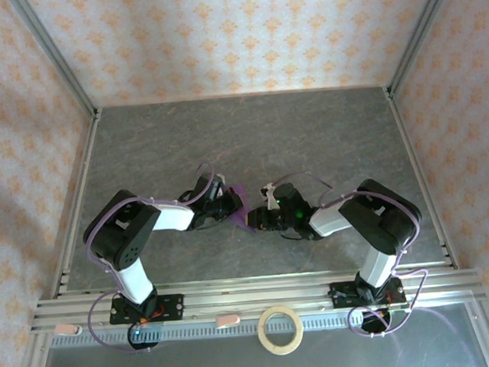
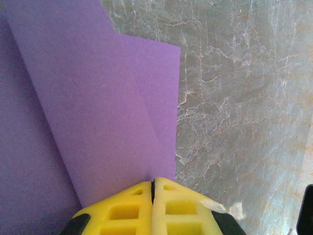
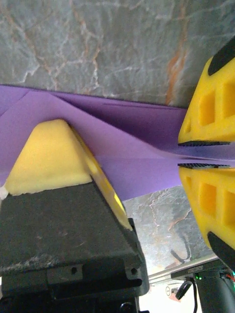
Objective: Fold a paper plane with a square sheet of paper (pick it up from the middle)
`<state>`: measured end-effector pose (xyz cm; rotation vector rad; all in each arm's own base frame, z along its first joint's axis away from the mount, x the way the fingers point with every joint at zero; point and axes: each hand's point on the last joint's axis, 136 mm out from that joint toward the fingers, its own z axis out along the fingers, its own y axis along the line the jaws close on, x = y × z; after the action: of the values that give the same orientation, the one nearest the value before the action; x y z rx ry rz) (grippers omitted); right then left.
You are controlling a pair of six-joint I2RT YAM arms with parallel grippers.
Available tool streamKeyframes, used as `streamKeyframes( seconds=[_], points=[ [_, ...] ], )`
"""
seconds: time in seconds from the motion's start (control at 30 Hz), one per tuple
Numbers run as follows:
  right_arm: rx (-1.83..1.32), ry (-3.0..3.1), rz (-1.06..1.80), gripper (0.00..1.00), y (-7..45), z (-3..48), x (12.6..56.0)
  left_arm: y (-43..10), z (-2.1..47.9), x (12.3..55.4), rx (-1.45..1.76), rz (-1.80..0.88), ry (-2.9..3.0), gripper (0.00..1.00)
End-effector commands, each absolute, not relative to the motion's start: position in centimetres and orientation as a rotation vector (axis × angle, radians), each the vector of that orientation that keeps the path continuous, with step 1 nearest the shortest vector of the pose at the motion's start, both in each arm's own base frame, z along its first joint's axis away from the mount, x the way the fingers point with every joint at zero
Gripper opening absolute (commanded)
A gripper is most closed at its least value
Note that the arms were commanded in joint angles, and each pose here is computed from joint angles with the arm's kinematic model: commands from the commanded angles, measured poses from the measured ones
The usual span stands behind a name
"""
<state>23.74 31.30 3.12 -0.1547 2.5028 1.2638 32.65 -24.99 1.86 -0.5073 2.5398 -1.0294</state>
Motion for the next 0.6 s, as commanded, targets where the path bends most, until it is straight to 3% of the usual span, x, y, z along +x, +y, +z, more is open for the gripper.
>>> streamKeyframes(
  seconds=[0.0,0.3,0.47,0.57],
  points=[
    [-0.149,2.589,1.194,0.19,30.2,2.3,22.7,-23.3,-1.4,31.0,-0.526,-0.872,2.651,0.0],
    [-0.107,2.696,1.159,0.02,29.1,0.2,21.1,-23.1,-2.0,30.6,-0.532,-0.867,2.661,0.0],
    [-0.098,2.713,1.142,0.13,28.9,0.4,21.0,-23.1,-2.2,30.6,-0.532,-0.861,2.665,0.0],
    [-0.101,2.708,1.098,0.14,28.6,0.9,21.4,-23.1,-2.2,30.6,-0.534,-0.862,2.665,0.0]
  ],
)
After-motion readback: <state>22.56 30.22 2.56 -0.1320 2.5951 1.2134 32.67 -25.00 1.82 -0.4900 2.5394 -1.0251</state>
